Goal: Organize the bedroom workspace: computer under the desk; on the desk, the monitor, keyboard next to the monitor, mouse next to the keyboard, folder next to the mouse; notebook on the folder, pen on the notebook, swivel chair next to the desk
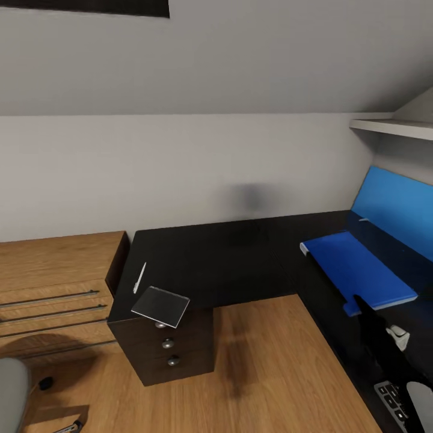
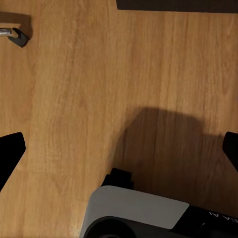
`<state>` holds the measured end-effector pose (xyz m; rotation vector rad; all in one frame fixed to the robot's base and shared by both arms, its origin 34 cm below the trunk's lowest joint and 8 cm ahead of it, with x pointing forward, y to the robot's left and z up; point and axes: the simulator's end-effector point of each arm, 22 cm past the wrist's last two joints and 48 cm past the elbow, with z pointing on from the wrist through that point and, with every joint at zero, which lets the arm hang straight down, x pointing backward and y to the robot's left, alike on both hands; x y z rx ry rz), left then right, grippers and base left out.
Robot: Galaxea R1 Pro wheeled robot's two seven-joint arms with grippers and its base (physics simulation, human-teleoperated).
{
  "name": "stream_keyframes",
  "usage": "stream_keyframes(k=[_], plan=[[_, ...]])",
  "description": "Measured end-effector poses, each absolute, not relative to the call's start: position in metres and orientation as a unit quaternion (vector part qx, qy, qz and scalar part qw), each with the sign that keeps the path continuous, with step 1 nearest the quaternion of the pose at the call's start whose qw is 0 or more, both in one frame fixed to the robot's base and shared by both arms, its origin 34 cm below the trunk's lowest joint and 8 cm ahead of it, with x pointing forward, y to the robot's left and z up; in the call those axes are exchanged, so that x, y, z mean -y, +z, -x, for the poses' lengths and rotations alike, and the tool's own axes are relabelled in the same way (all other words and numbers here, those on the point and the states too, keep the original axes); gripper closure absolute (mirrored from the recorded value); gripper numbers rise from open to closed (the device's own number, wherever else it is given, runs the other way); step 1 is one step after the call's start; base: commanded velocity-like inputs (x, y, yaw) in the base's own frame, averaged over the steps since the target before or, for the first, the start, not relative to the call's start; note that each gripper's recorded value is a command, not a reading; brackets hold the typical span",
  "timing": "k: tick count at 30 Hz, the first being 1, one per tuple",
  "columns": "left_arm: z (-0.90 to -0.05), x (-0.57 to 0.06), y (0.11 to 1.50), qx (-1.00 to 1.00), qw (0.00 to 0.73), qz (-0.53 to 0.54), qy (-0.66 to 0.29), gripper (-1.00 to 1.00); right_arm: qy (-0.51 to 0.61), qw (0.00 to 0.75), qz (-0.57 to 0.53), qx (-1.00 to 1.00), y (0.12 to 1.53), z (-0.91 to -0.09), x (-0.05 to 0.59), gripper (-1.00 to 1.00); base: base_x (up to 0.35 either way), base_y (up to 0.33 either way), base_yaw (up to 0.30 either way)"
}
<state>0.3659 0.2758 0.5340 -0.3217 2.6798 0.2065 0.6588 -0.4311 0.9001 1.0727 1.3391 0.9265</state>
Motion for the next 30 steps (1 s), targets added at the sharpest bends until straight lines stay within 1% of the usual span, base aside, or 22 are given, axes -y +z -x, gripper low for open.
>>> stream_keyframes(k=[4, 7, 12, 15, 18, 30], plan=[[-0.365, -0.276, 0.534, -0.967, 0.215, 0.116, 0.074, -1.00, 0.352, 0.552, -0.487, -0.578, 0.876, -0.669, 0.424, 1.00, 0.000, 0.000, 0.000], [-0.366, -0.276, 0.534, -0.967, 0.215, 0.116, 0.074, -1.00, 0.309, 0.573, -0.510, -0.562, 0.873, -0.698, 0.427, 1.00, 0.000, 0.000, 0.000], [-0.366, -0.276, 0.534, -0.967, 0.216, 0.116, 0.074, -1.00, 0.275, 0.587, -0.539, -0.538, 0.871, -0.728, 0.436, 1.00, 0.000, 0.000, 0.000], [-0.366, -0.276, 0.534, -0.967, 0.215, 0.116, 0.074, -1.00, 0.262, 0.581, -0.557, -0.532, 0.857, -0.732, 0.435, 1.00, 0.000, 0.000, 0.000], [-0.366, -0.276, 0.534, -0.967, 0.216, 0.116, 0.074, -1.00, 0.247, 0.563, -0.589, -0.525, 0.829, -0.729, 0.415, 1.00, 0.000, 0.000, 0.000], [-0.366, -0.276, 0.534, -0.966, 0.216, 0.117, 0.075, -1.00, 0.243, 0.544, -0.620, -0.511, 0.808, -0.721, 0.396, 1.00, 0.000, 0.000, 0.000]])
